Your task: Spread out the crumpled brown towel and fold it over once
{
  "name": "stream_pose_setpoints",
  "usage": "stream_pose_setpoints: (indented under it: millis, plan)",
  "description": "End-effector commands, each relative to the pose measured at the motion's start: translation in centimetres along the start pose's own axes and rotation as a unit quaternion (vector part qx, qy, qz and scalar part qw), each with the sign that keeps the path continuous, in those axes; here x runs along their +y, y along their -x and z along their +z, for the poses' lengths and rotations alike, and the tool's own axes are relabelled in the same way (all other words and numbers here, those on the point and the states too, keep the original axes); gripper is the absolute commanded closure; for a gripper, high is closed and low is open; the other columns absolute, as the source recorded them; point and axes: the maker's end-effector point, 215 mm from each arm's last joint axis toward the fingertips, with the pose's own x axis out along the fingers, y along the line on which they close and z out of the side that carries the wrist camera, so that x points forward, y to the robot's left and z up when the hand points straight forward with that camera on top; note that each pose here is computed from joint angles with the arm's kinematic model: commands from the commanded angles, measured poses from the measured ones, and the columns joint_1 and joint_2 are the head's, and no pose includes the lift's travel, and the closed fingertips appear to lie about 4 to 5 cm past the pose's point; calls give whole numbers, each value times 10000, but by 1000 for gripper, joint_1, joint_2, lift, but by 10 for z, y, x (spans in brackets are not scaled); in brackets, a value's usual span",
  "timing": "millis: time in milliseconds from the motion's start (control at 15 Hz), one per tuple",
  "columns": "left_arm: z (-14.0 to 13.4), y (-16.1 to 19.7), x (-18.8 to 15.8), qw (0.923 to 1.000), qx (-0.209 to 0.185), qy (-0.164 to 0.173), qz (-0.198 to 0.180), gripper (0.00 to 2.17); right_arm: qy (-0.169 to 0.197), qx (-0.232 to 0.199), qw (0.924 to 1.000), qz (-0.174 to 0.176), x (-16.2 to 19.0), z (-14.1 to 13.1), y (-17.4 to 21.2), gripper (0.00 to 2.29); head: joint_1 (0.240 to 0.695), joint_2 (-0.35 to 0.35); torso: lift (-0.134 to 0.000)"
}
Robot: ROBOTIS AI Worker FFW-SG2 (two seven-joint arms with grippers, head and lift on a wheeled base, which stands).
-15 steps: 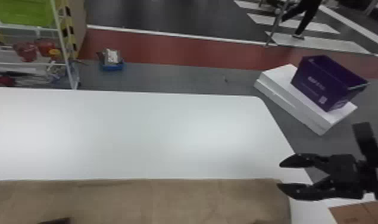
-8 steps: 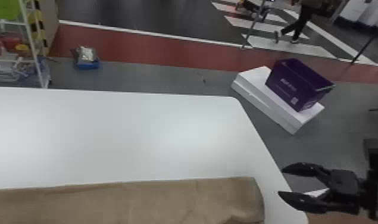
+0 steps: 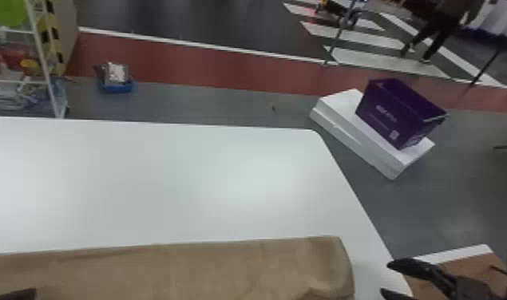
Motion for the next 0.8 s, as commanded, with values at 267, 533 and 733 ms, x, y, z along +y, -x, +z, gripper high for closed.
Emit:
stream_pose_setpoints:
  millis: [267,533,733]
  plan:
    - [1,-1,8,10000,-52,69,-45,1885,110,-164,9998,14,-3,-18,-15,380,695,-350,-123]
    - [-4,-7,16,10000,-37,70,-28,1885,-244,-173,9994,145,-12,-24,-49,377,695,-350,-123]
    - [-8,-8,23,10000,-7,98,15,1885,-456,-182,9981,365,-5,-24,-74,407,695,-350,-123]
